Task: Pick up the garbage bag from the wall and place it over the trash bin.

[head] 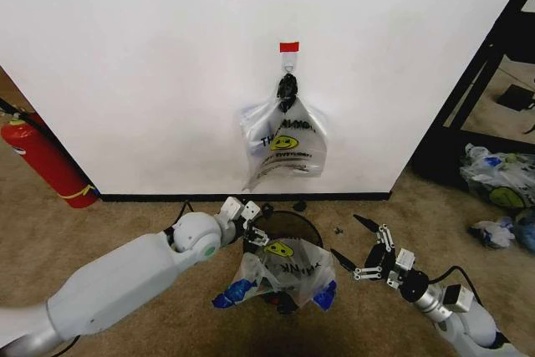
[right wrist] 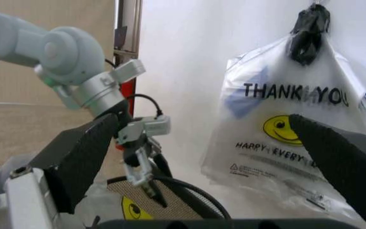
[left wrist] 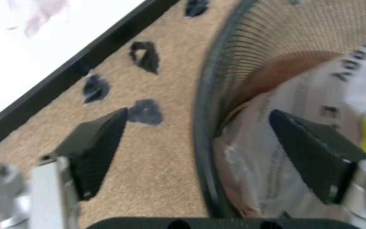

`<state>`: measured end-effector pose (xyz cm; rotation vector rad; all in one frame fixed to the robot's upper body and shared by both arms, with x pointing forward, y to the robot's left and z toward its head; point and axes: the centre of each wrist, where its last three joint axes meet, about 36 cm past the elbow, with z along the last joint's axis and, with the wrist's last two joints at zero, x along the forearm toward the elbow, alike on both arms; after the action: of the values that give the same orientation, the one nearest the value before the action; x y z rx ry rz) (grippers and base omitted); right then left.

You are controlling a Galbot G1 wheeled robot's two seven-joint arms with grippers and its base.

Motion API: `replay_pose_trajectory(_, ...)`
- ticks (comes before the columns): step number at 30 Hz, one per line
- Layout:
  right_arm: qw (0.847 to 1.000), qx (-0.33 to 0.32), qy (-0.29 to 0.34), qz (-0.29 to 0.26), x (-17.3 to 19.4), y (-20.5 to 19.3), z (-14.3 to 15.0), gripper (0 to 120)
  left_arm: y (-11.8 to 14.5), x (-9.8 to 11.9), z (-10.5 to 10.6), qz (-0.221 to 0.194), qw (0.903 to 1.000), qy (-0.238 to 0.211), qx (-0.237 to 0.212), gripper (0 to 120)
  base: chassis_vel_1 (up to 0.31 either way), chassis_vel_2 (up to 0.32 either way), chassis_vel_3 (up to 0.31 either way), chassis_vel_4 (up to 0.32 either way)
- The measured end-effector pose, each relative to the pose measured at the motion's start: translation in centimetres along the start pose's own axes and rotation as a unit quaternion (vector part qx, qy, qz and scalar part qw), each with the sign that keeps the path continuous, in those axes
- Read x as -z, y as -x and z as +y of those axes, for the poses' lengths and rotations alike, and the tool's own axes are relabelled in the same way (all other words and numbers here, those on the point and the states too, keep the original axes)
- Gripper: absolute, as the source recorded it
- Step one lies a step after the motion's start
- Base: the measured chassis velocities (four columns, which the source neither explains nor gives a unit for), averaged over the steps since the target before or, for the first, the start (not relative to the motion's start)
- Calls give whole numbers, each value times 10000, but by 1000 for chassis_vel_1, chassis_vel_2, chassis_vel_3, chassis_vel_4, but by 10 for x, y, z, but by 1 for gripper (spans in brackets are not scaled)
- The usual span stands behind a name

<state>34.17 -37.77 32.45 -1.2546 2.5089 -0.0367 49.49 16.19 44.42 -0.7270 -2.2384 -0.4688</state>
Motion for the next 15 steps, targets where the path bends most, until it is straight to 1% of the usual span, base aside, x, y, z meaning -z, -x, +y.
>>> replay_pose_trajectory(1, 10000, -4, -1, 1, 0, -1, 0, 100, 1, 4, -1, 15, 10000, -62, 44, 78, 0, 0, 0, 0)
replay_pose_trajectory(2, 10000, -4, -1, 1, 0, -1, 0, 100, 1, 4, -1, 15, 10000, -62, 44, 78, 0, 0, 0, 0)
replay_pose_trajectory(5, 10000, -21, -4, 2, 0, -3, 1, 100, 8, 16, -1, 46, 9995, -288, 102, 67, 0, 0, 0, 0)
replay_pose_trajectory(6, 10000, -22, -3, 2, 0, -4, 2, 100, 9, 17, -1, 49, 9995, -296, 103, 65, 0, 0, 0, 0)
replay_pose_trajectory(7, 10000, -31, -1, 5, 0, -5, 2, 100, 12, 19, -1, 71, 9993, -342, 90, 58, 0, 0, 0, 0)
replay_pose_trajectory(8, 10000, -37, -1, 7, 0, -6, 2, 100, 13, 20, -1, 84, 9992, -376, 73, 55, 0, 0, 0, 0)
replay_pose_trajectory(10, 10000, -50, 0, 8, -1, -7, 2, 100, 15, 21, -4, 105, 9989, -454, 16, 45, 0, 0, 0, 0)
replay_pose_trajectory(11, 10000, -50, 0, 8, -1, -7, 2, 100, 15, 21, -4, 105, 9989, -454, 16, 45, 0, 0, 0, 0)
replay_pose_trajectory(15, 10000, -67, 10, 23, -3, -9, 2, 100, 16, 20, -10, 166, 9980, -607, -10, 27, 0, 0, 0, 0)
